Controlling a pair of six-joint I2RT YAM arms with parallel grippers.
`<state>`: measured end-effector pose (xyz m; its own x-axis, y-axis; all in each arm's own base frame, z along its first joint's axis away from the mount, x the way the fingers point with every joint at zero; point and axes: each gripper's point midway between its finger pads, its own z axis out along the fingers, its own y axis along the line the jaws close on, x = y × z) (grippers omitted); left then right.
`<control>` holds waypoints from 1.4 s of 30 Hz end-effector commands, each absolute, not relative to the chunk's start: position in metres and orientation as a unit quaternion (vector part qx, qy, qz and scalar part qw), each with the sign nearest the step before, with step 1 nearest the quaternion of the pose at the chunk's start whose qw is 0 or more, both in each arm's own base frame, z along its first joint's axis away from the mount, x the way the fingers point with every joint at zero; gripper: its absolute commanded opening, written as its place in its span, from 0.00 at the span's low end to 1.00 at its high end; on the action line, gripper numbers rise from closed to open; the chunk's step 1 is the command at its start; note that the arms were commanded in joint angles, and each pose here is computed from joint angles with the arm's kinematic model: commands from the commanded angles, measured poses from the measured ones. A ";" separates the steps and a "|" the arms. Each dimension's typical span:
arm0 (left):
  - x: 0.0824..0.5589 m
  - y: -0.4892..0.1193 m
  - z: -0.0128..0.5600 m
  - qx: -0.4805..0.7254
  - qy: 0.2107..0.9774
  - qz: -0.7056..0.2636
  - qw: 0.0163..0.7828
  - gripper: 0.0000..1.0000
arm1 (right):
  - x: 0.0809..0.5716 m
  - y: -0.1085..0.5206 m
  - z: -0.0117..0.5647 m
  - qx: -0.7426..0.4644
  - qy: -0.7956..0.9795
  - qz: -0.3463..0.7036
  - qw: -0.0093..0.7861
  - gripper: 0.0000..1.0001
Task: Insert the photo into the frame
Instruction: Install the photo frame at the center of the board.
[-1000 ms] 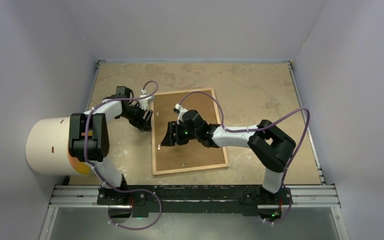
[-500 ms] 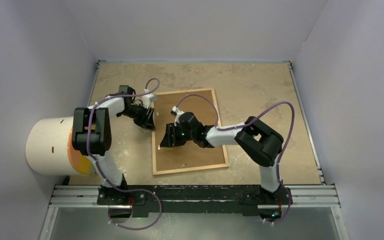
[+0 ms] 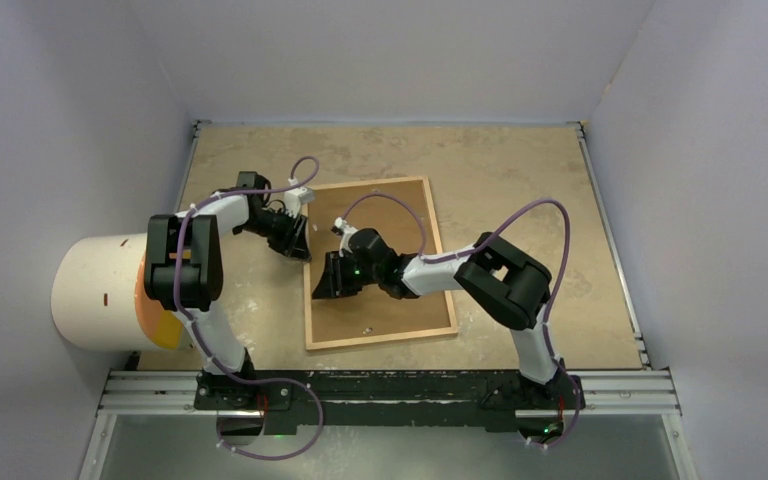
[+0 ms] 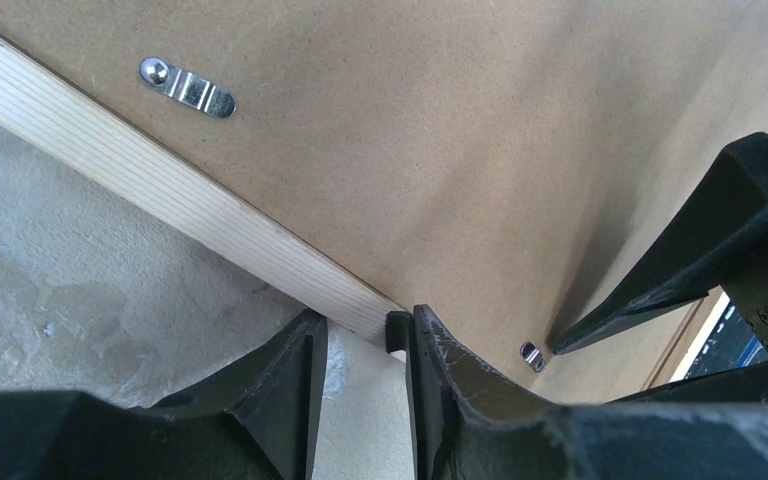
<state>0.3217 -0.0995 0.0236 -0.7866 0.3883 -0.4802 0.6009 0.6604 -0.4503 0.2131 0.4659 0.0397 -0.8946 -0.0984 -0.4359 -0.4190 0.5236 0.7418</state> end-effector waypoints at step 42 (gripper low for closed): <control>0.298 -0.088 -0.013 0.314 0.897 -0.283 0.128 0.32 | 0.244 0.443 0.066 -0.191 0.834 0.492 0.158 0.36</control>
<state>0.3212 -0.0999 0.0234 -0.7748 0.3845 -0.5018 0.6144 0.6451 -0.4543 0.2145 0.4653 0.0398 -0.8948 -0.2139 -0.3919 -0.4464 0.4358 0.7815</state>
